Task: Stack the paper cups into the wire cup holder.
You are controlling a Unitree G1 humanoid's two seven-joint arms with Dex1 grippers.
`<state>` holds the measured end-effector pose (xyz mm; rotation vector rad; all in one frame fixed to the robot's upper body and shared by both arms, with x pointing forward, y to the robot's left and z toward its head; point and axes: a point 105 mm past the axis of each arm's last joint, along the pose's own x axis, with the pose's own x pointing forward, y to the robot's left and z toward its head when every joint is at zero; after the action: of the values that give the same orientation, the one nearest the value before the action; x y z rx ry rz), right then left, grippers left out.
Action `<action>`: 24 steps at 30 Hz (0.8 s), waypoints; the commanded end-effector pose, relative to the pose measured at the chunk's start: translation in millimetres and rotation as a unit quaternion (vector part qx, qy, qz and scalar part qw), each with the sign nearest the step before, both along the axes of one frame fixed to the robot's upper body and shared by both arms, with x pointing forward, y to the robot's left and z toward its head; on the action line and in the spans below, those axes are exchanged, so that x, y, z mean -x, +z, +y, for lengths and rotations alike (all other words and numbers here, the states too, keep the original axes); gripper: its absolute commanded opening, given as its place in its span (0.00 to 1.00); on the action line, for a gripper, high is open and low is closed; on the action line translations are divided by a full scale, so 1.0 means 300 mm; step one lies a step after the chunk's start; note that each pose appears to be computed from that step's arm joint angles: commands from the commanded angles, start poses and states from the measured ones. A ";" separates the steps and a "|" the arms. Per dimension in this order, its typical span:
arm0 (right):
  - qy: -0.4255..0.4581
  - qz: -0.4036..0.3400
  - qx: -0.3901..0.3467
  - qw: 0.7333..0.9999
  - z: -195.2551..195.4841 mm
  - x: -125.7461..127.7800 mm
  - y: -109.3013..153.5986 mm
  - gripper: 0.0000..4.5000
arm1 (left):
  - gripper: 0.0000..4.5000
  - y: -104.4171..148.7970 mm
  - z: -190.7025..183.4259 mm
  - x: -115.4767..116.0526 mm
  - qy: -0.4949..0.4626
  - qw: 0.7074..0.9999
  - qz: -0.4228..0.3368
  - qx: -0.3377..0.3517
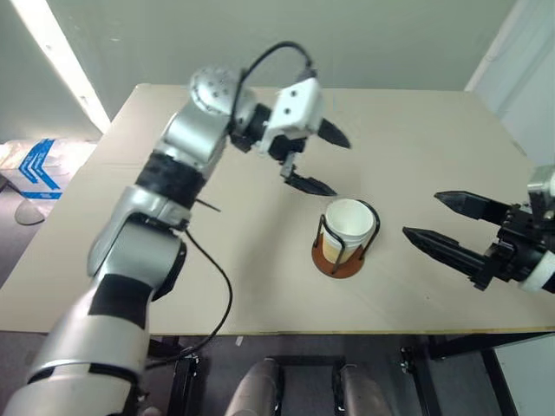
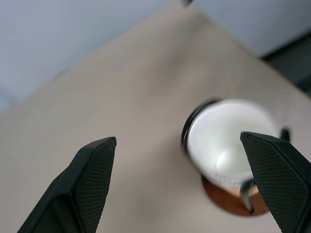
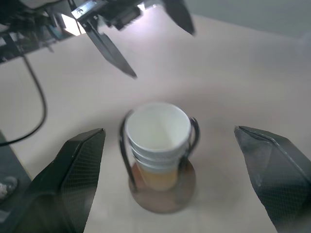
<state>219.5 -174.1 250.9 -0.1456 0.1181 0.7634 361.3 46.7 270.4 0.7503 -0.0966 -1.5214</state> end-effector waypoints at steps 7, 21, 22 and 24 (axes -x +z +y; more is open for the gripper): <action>-0.049 -0.024 0.014 0.998 -0.145 -0.196 0.007 1.00 | 0.99 -0.019 0.229 -0.078 0.286 0.943 0.013 0.171; -0.159 -0.048 0.054 0.985 -0.291 -0.399 -0.072 1.00 | 0.99 -0.099 0.345 -0.074 0.444 0.853 0.023 0.273; -0.165 -0.050 0.049 0.984 -0.299 -0.404 -0.073 1.00 | 0.99 -0.095 0.346 -0.071 0.443 0.853 0.018 0.277; -0.184 -0.054 0.042 0.981 -0.329 -0.416 -0.074 1.00 | 0.99 -0.087 0.351 -0.075 0.446 0.847 0.012 0.288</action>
<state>342.6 -266.1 211.6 -0.2155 0.1366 0.4150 388.1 150.5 223.6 0.2025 -0.0578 -0.5617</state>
